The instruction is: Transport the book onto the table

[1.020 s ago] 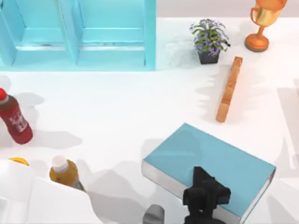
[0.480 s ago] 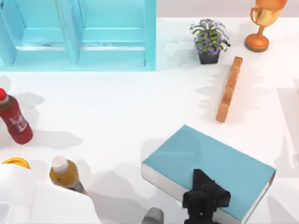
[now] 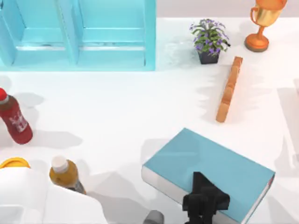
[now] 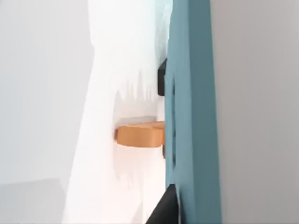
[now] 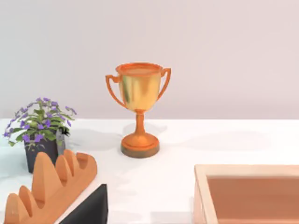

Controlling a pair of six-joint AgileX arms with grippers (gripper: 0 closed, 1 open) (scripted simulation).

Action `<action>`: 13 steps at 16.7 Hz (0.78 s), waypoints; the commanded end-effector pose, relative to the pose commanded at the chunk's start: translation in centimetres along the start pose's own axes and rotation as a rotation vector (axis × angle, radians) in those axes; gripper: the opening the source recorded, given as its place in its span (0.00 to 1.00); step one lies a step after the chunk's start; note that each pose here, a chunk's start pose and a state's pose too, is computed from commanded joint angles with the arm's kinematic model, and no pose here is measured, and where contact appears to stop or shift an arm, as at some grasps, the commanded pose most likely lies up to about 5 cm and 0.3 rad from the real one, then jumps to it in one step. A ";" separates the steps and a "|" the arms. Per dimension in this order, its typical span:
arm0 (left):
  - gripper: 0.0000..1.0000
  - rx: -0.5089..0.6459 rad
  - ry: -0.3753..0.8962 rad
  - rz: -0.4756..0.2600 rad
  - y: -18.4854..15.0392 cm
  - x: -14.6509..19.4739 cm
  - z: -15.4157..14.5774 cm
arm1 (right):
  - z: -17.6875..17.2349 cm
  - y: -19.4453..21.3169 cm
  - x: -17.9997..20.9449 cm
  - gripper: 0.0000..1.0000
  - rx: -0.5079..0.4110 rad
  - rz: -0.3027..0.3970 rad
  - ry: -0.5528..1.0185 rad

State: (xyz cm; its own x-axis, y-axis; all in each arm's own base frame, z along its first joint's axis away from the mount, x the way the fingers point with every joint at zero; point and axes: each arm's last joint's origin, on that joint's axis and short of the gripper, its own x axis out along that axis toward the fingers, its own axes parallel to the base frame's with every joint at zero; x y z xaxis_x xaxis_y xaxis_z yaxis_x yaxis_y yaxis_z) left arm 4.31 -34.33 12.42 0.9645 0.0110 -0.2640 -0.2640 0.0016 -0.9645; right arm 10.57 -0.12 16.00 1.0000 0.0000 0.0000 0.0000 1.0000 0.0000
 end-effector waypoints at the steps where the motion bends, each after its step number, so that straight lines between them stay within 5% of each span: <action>1: 0.00 0.001 0.000 0.000 0.3 0.1 0.0 | 0.0 0.0 0.0 1.00 0.000 0.000 0.000; 11: 0.00 0.003 -0.001 0.000 2.0 0.6 0.0 | 0.0 0.0 0.0 1.00 0.000 0.000 0.000; 13: 0.15 0.003 -0.001 0.000 2.0 0.6 0.0 | 0.0 0.0 0.0 1.00 0.000 0.000 0.000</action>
State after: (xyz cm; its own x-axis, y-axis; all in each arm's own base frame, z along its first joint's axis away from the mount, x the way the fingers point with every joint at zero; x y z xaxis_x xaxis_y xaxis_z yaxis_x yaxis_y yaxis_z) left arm 4.31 -34.27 10.31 0.9645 0.0117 -0.2639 -0.2639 0.0044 -0.9645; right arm 10.57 -0.12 16.00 1.0000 0.0000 0.0000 0.0000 1.0000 0.0000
